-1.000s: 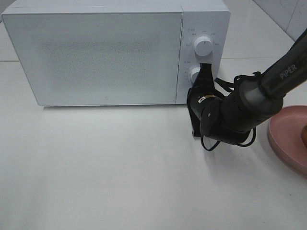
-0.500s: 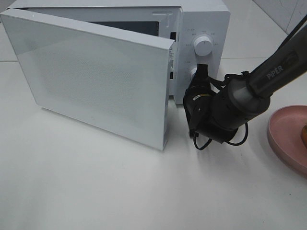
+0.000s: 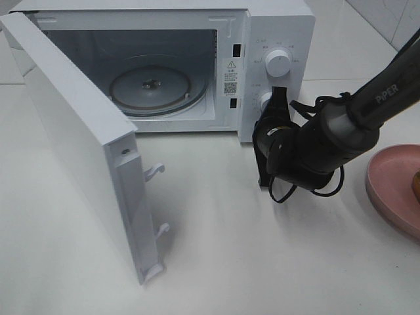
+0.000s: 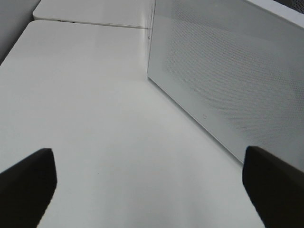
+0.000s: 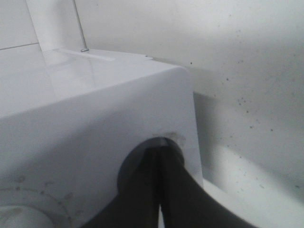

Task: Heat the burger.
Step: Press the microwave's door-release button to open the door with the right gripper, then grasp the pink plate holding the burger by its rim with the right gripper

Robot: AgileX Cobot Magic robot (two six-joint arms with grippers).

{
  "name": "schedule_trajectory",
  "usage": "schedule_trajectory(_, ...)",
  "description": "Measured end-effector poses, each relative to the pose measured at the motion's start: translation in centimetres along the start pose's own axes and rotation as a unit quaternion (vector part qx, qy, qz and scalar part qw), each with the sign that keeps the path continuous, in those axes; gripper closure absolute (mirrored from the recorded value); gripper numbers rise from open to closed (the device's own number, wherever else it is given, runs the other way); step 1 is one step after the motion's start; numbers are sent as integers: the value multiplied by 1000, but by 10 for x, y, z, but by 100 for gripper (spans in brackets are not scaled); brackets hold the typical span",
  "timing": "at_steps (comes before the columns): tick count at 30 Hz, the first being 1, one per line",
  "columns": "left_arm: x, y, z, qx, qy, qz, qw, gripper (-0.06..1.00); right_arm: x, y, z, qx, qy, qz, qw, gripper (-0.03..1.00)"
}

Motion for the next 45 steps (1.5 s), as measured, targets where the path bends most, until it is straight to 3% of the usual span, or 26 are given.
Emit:
schedule_trajectory(12,0,0,0,0,0,0,1000,-4,-2,17,1,2,52,47,998,96)
schedule_trajectory(16,0,0,0,0,0,0,1000,-4,4,32,13,-23,99,83,991,96)
schedule_trajectory(23,0,0,0,0,0,0,1000,-4,4,50,-4,4,134,111,985,96)
schedule_trajectory(29,0,0,0,0,0,0,1000,-4,-5,76,-12,17,204,126,971,96)
schedule_trajectory(33,0,0,0,0,0,0,1000,-4,-8,91,-15,26,268,143,952,96)
schedule_trajectory(34,0,0,0,0,0,0,1000,-4,-9,98,-12,26,302,151,941,96)
schedule_trajectory(35,0,0,0,0,0,0,1000,-4,-9,98,-12,26,302,151,941,96)
schedule_trajectory(37,0,0,0,0,0,0,1000,-4,-13,105,-8,28,345,163,924,96)
schedule_trajectory(39,0,0,0,0,0,0,1000,-4,-15,108,-7,30,355,167,919,96)
schedule_trajectory(40,0,0,0,0,0,0,1000,-4,-19,113,-3,30,381,172,908,96)
schedule_trajectory(41,0,0,0,0,0,0,1000,-4,-19,113,-3,30,381,172,908,96)
schedule_trajectory(42,0,0,0,0,0,0,1000,-4,-24,117,-3,35,408,181,894,96)
schedule_trajectory(44,0,0,0,0,0,0,1000,-4,-27,119,-1,36,417,183,890,96)
schedule_trajectory(45,0,0,0,0,0,0,1000,-4,-33,123,-1,43,436,192,878,96)
Point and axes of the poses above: a point on each arm's last joint axis where the gripper is mounted, y pointing back along that axis away from the gripper, z along the wrist's bending axis when the last joint is at zero, x = y × z, the point moved 7 cm from there along -y, pointing out along that axis toward the gripper, and after that the axes turned 15 degrees about y, right-handed, at the moved point
